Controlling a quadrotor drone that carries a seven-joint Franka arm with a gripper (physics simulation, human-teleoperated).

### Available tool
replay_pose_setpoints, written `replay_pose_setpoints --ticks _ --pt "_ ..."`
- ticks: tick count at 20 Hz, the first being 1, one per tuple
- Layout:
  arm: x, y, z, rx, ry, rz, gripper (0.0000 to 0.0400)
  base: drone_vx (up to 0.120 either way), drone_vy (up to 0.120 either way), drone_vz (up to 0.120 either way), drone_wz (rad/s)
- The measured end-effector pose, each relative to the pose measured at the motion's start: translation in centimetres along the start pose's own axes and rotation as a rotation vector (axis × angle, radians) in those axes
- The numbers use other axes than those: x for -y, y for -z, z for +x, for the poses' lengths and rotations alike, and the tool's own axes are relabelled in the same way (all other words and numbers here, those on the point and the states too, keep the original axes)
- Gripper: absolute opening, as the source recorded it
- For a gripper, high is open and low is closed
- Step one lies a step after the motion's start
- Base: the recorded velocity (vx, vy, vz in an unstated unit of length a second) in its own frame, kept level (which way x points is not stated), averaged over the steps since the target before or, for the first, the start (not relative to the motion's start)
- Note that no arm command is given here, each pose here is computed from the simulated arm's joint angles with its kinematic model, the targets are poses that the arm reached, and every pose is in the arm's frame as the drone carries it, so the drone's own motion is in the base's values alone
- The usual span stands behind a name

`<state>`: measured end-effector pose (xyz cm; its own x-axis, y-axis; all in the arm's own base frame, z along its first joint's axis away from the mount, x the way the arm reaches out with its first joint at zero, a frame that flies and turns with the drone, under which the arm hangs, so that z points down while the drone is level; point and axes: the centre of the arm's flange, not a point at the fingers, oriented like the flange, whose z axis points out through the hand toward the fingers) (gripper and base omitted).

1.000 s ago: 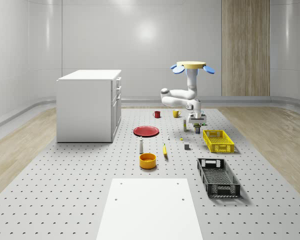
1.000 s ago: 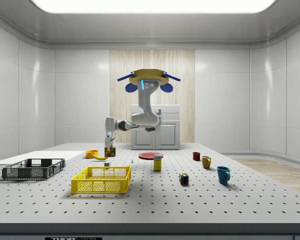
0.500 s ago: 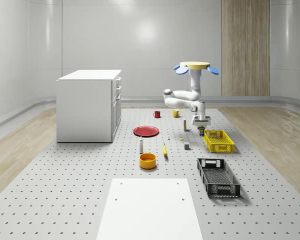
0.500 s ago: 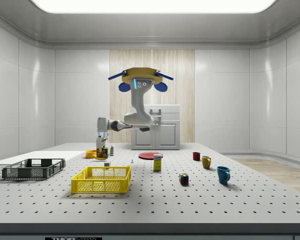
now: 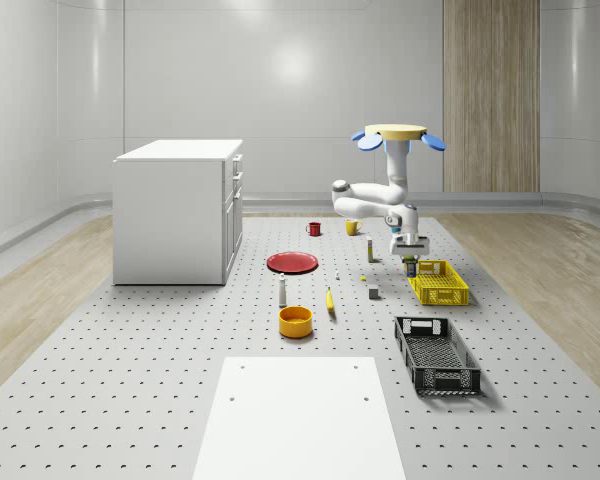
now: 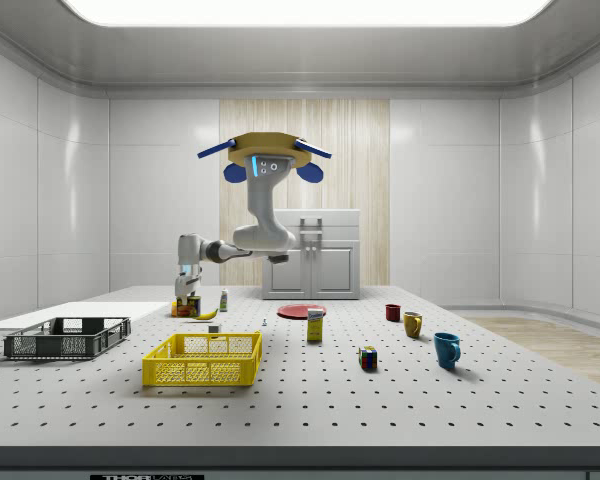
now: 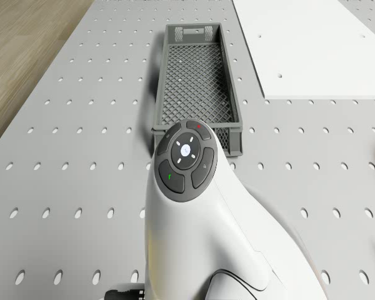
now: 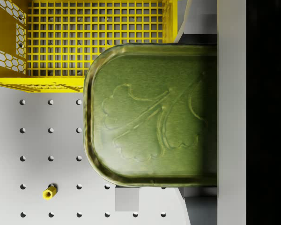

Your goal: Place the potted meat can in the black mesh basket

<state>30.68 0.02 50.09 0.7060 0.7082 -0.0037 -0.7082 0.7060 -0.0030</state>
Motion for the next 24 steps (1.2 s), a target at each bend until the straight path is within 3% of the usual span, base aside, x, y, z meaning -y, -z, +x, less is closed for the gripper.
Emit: replay_pose_setpoints --ticks 24 --pt "0.0 0.0 0.0 0.0 0.0 0.0 0.0288 0.12 0.0 0.0 0.0"
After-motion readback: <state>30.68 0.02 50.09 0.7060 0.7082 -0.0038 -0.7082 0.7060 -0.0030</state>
